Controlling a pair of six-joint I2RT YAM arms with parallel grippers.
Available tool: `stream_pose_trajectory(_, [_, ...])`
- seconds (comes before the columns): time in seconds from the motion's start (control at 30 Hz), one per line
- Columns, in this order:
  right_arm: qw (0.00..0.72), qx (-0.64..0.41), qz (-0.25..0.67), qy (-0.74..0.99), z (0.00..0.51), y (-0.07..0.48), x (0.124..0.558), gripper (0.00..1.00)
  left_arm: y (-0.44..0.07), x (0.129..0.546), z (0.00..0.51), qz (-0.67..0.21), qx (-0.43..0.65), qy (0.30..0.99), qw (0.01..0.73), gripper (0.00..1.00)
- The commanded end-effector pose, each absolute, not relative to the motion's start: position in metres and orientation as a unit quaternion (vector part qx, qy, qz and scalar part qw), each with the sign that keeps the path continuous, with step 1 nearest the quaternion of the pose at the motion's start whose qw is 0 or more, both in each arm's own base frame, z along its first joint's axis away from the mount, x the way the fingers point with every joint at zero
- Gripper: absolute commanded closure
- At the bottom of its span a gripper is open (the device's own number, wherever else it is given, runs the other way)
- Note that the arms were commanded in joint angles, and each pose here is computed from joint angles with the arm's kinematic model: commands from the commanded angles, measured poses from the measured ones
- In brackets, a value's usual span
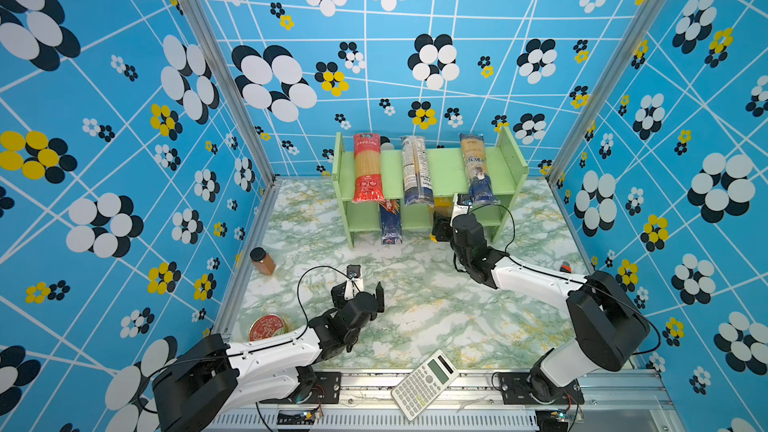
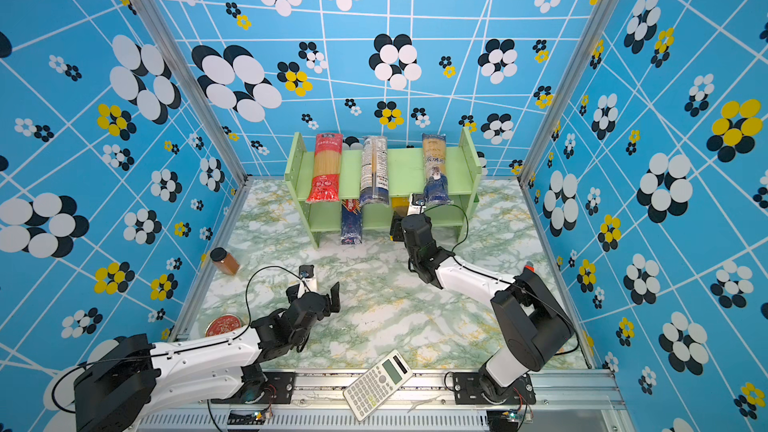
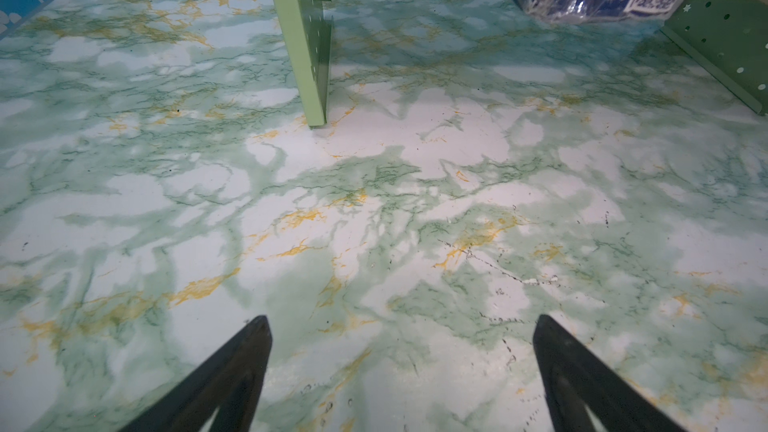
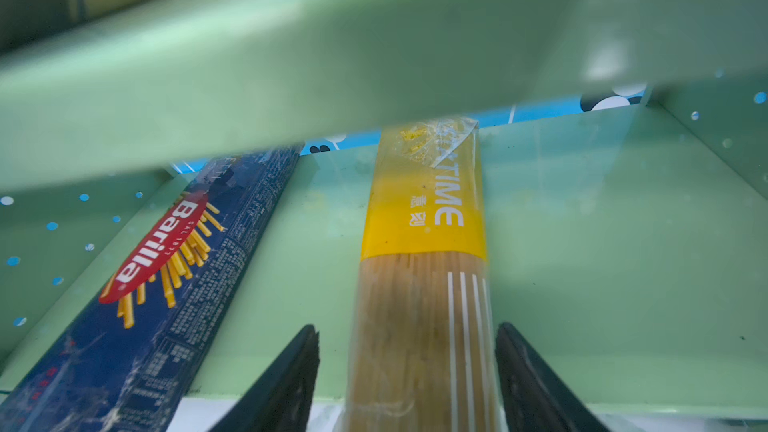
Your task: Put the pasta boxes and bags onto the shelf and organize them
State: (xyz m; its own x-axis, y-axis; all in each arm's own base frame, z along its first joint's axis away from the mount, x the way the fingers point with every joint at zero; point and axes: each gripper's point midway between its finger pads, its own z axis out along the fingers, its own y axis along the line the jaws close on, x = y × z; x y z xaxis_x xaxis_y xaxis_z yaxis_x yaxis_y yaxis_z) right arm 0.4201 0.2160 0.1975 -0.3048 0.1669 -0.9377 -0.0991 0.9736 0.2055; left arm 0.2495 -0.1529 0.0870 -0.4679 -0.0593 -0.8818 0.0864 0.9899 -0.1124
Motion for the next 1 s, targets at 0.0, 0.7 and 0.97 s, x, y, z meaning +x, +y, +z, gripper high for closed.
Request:
stream_pose_trajectory(0.0, [0.605,0.033,0.116,0.787,0.209,0.208,0.418,0.31,-0.150,0.251,0.091,-0.067,0.007,0.852,0.518,0.01])
stream_pose_trajectory(0.7, [0.573,-0.018,0.103,0.813,0.204,0.206,0.398,0.31,-0.151,0.251,0.099,-0.071,0.012,0.848,0.525,0.01])
stream_pose_trajectory(0.97, [0.548,-0.051,0.104,0.828,0.201,0.203,0.380,0.32,-0.152,0.253,0.108,-0.071,0.016,0.844,0.532,0.01])
